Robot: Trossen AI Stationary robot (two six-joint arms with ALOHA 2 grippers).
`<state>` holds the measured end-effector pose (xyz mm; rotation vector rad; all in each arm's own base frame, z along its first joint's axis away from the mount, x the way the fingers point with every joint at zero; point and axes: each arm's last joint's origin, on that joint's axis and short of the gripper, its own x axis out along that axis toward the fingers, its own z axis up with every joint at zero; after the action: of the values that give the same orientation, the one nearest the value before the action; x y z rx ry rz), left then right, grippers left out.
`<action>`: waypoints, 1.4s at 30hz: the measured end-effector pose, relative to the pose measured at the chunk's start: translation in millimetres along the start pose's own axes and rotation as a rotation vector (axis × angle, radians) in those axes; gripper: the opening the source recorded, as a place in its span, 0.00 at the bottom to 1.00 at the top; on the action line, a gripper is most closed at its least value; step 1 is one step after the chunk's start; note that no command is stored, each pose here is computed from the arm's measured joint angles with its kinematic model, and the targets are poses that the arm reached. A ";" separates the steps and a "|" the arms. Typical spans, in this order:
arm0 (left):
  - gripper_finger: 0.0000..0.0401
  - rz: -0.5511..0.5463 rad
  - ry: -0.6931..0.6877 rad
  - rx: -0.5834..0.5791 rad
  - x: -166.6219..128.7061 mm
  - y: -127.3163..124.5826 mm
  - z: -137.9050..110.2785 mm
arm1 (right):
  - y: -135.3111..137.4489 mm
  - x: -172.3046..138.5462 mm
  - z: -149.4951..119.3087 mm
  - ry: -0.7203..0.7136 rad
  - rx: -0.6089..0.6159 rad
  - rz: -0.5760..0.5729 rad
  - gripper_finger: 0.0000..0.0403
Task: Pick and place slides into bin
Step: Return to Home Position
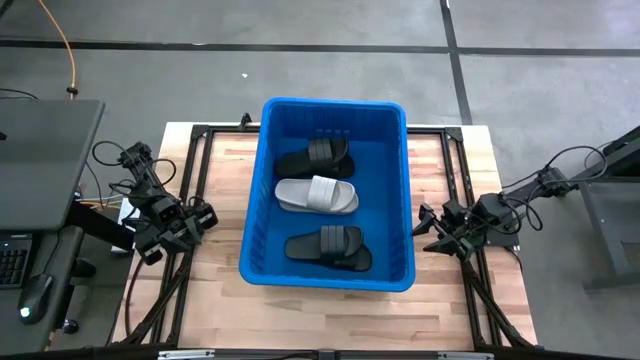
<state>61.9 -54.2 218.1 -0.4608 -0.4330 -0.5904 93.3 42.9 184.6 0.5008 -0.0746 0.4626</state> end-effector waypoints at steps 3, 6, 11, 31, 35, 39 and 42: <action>0.28 0.001 0.005 0.001 0.0 0.1 -0.5 | -0.2 -0.1 -0.5 0.005 0.001 -0.002 0.63; 0.28 0.004 0.019 0.004 0.0 0.4 -1.9 | -0.3 -0.1 -0.6 0.006 -0.003 -0.003 0.63; 0.28 0.009 0.045 0.010 -0.1 0.9 -4.5 | -0.3 -0.1 -0.7 0.007 0.000 -0.004 0.63; 0.28 0.037 0.184 0.047 -1.7 3.9 -18.0 | -0.5 -0.1 -1.0 0.010 0.001 -0.005 0.63; 0.28 0.044 0.223 0.057 -2.5 4.8 -21.7 | -0.5 -0.1 -1.1 0.010 0.001 -0.005 0.63; 0.28 0.053 0.267 0.068 -3.6 5.9 -25.9 | -0.5 -0.1 -1.1 0.010 0.001 -0.005 0.63; 0.28 0.059 0.302 0.077 -4.6 6.8 -29.2 | -0.5 -0.1 -1.1 0.010 0.001 -0.005 0.63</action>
<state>69.9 -62.5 190.1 -0.3031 -0.1529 -0.5731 93.4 43.0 183.4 0.4995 -0.0633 0.4605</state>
